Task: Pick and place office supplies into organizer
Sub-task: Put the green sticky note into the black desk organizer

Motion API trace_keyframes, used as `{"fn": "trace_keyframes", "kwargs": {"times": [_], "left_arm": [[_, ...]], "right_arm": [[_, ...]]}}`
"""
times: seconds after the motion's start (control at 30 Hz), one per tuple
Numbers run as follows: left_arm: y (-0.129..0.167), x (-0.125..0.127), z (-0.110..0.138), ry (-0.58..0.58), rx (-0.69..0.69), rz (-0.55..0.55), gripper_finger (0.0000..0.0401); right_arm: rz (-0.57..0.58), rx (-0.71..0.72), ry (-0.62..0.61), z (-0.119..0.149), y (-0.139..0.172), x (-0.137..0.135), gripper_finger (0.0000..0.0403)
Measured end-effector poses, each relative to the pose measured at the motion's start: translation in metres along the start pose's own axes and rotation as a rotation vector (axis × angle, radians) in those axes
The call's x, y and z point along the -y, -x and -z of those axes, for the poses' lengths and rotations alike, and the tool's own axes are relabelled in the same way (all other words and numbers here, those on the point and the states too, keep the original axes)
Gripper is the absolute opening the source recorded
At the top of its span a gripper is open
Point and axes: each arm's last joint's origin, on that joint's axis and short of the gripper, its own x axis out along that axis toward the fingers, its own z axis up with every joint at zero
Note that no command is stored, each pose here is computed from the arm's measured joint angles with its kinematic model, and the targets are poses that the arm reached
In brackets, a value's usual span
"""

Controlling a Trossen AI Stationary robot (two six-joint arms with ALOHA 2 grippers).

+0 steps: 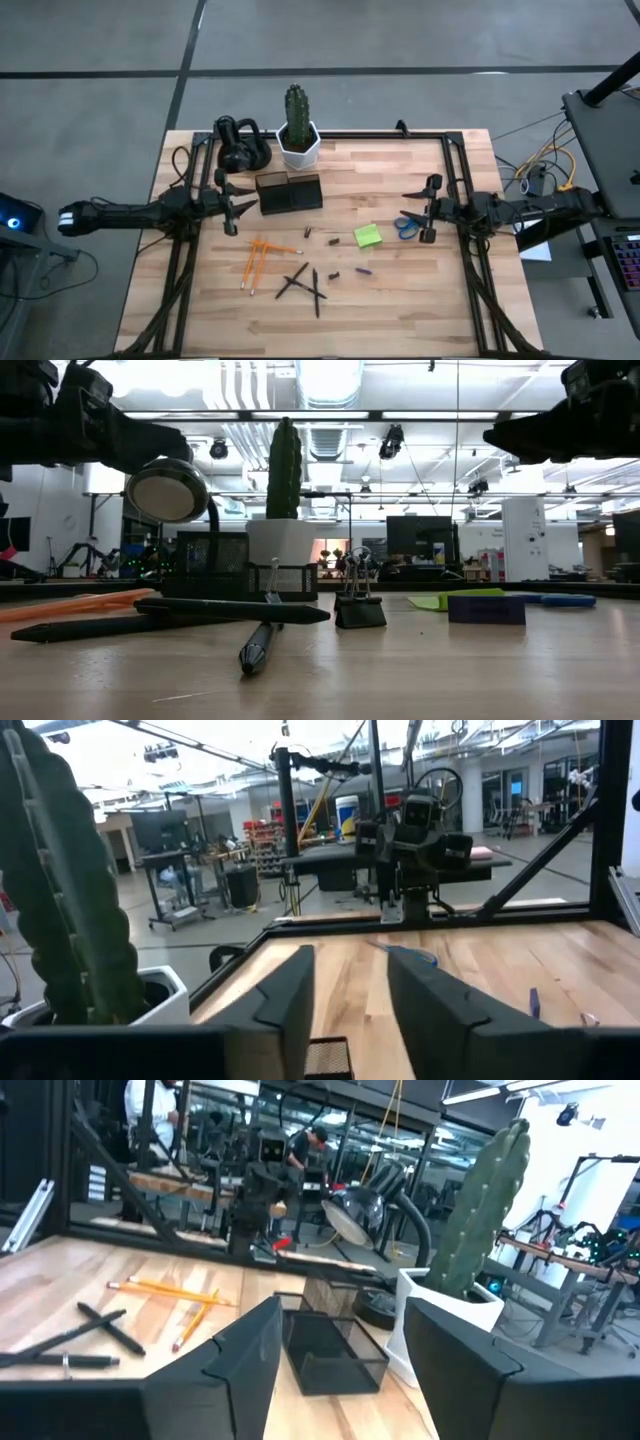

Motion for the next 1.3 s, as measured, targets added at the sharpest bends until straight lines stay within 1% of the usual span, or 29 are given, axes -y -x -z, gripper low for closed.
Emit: {"fn": "trace_keyframes", "kwargs": {"times": [0.13, 0.27, 0.33, 0.5, 0.57, 0.83, 0.93, 1.0, 1.1, 1.23, 1.3], "left_arm": [[0.0, 0.0, 0.0, 0.02, 0.005, 0.006, 0.0149], [0.001, 0.0, -0.004, 0.129, 0.04, 0.033, 0.0157], [0.002, 0.001, -0.006, 0.158, 0.046, 0.066, 0.0157], [0.002, 0.003, -0.013, 0.173, 0.074, 0.184, 0.0157], [0.002, 0.003, -0.018, 0.187, 0.087, 0.195, 0.0157], [-0.001, 0.002, -0.028, 0.184, 0.102, 0.195, 0.0157], [-0.004, 0.003, -0.03, 0.178, 0.086, 0.203, 0.0157], [-0.007, 0.004, -0.03, 0.158, 0.064, 0.211, 0.0157], [-0.013, 0.007, -0.032, 0.13, 0.032, 0.225, 0.0157], [-0.022, 0.011, -0.042, 0.082, 0.031, 0.247, 0.0157], [-0.026, 0.012, -0.049, 0.078, 0.021, 0.25, 0.0157]], "right_arm": [[-0.003, -0.017, 0.006, 0.002, -0.002, -0.001, 0.02], [-0.001, -0.01, 0.004, 0.001, -0.002, -0.001, 0.0199], [0.0, -0.007, 0.004, 0.001, -0.001, -0.001, 0.0199], [0.0, -0.005, 0.003, 0.001, -0.001, 0.0, 0.0199], [0.0, -0.005, 0.003, 0.001, -0.001, 0.0, 0.0199], [0.0, -0.005, 0.003, 0.001, -0.001, 0.0, 0.0199], [0.002, 0.003, -0.005, 0.0, -0.001, 0.0, 0.0199], [-0.02, 0.012, -0.012, -0.001, -0.001, -0.001, 0.0199], [-0.085, 0.028, 0.028, -0.001, -0.001, -0.003, 0.0199], [-0.064, 0.006, 0.051, 0.0, -0.003, -0.003, 0.0199], [-0.061, -0.005, 0.074, -0.003, -0.005, -0.003, 0.0199]]}}
